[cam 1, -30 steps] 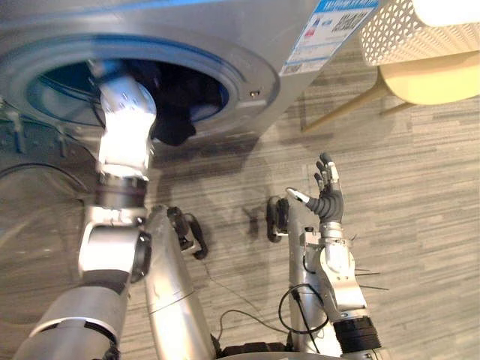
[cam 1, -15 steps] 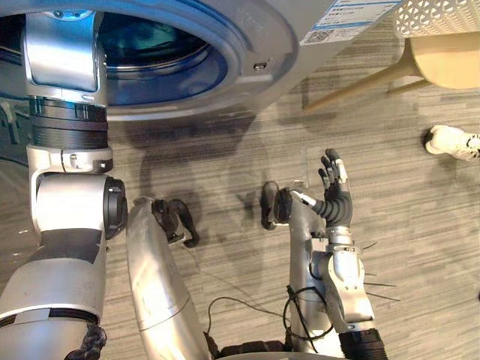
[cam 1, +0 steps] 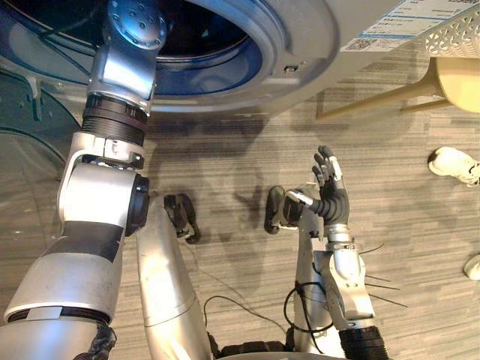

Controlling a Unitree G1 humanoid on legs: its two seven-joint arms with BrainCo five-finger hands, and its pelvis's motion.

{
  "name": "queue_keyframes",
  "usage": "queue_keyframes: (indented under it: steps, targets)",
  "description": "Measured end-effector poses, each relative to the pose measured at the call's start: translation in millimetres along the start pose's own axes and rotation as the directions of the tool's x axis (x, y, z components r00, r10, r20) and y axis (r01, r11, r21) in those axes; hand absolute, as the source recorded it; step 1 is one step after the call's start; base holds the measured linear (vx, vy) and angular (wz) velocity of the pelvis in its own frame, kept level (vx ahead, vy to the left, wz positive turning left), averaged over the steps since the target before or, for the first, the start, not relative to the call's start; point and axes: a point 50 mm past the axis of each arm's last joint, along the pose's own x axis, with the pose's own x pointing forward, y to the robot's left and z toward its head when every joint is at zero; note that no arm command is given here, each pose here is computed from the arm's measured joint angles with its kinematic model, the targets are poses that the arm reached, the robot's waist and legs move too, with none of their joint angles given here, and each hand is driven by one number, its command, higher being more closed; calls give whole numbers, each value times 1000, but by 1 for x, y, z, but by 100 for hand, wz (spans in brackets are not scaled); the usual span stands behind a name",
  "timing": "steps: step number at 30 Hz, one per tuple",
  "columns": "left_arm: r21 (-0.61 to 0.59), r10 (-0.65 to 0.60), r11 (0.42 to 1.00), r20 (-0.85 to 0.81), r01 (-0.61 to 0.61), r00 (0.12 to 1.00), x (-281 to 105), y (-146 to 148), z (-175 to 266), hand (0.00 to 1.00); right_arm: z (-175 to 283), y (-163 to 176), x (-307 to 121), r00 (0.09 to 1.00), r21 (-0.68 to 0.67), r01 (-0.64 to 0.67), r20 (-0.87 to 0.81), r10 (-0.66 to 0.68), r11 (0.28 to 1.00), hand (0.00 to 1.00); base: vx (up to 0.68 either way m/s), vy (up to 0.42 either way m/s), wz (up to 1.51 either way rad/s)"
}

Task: Pick up the laundry basket with both hands and put the clothes into the washing machine.

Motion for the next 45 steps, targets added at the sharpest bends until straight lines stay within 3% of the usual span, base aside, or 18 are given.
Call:
queue_keyframes:
  steps: [2, 6, 12, 17, 24, 29, 34, 36, 40, 43, 45]
  targets:
    - [30, -74, 997, 9, 73, 997, -1, -7, 2, 0, -1, 2, 0, 1000, 11, -26, -12, 26, 1000, 0, 37, -20, 5]
    - [22, -43, 999, 49, 42, 998, 0, -3, 11, 0, -1, 2, 0, 1000, 21, -28, -13, 28, 999, 0, 38, -20, 5]
    - [-55, 159, 987, 129, -153, 979, -31, 7, 6, 0, -1, 7, -2, 999, 33, -31, -7, 31, 999, 0, 45, -42, 7]
    - [-124, 174, 975, -77, -182, 982, -87, -13, -56, 0, -3, 7, -4, 1000, -4, -16, -14, 16, 1000, 0, 51, -61, 18]
    - [-276, 14, 949, -439, -150, 898, -208, -73, -116, 0, -23, 1, -12, 993, -60, 3, -118, -10, 998, 0, 52, -71, 13]
    - [-352, -132, 923, -668, -155, 732, -318, -105, -128, 0, -51, -14, -39, 957, -115, 35, -281, -66, 993, 0, 129, -95, 20]
    - [-387, -249, 914, -778, -126, 577, -387, -111, -133, 0, -80, -24, -65, 889, -153, 18, -450, -86, 988, 0, 129, -44, 26]
    - [-442, -364, 894, -810, -70, 460, -424, -125, -136, 0, -95, -27, -77, 844, -162, 6, -528, -91, 987, 0, 132, 47, 14]
    - [-497, -475, 868, -841, -20, 260, -475, -139, -140, 0, -115, -28, -98, 769, -162, -5, -632, -100, 987, 0, 97, 61, -2]
    - [-526, -524, 851, -850, -14, 55, -522, -144, -141, 0, -142, -33, -129, 634, -170, -25, -765, -116, 985, 0, 127, 64, -13]
    - [-536, -536, 844, -844, -4, -19, -539, -142, -140, 0, -152, -40, -145, 560, -186, -39, -818, -133, 982, 0, 126, 50, -19]
